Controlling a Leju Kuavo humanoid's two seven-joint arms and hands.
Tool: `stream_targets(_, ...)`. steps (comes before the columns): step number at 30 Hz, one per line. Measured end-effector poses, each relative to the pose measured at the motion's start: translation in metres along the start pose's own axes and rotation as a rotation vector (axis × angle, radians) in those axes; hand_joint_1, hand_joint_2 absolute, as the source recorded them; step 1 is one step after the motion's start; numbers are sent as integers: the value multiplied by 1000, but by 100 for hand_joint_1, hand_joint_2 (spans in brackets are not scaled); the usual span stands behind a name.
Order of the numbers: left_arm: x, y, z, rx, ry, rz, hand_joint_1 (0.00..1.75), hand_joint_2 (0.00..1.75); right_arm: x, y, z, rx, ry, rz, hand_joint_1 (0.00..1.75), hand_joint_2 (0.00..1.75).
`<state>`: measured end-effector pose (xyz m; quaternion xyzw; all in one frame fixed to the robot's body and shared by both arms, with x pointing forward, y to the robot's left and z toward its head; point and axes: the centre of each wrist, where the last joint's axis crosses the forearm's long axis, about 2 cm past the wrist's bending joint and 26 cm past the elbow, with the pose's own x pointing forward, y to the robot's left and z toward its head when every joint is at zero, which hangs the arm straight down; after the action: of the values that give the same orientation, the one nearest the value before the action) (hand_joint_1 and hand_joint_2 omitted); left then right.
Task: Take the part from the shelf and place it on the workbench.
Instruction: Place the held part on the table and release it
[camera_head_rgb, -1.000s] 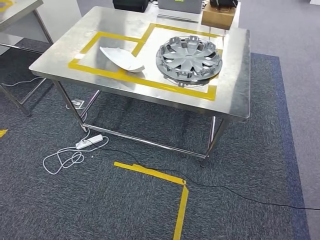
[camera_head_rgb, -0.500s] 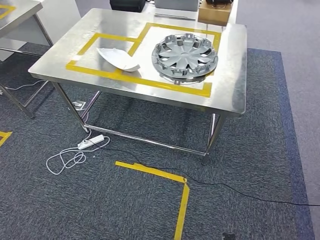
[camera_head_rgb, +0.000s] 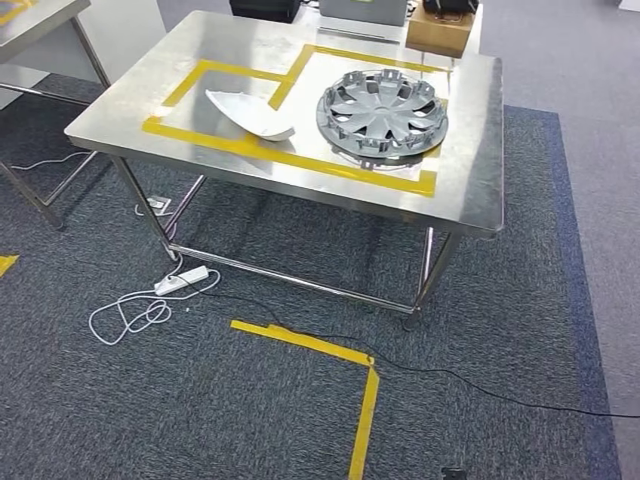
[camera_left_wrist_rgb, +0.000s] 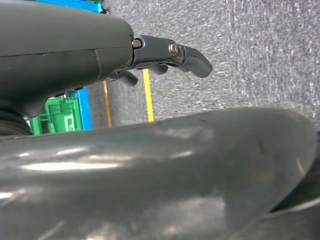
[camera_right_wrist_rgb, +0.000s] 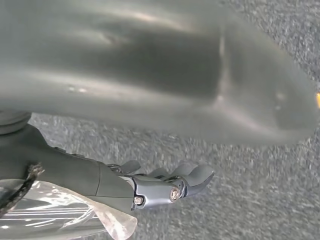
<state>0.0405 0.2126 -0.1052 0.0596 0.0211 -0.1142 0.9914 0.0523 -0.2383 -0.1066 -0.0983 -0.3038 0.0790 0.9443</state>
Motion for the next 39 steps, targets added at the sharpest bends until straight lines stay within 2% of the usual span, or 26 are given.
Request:
stream_targets(19,0,-2,0,-5,15,-22,0,0,-4,-2,1,-19,122,14,0,0)
stream_targets(39,1,-6,1,-19,14,-25,0,0,-5,-2,2,-27,140,9,0,0)
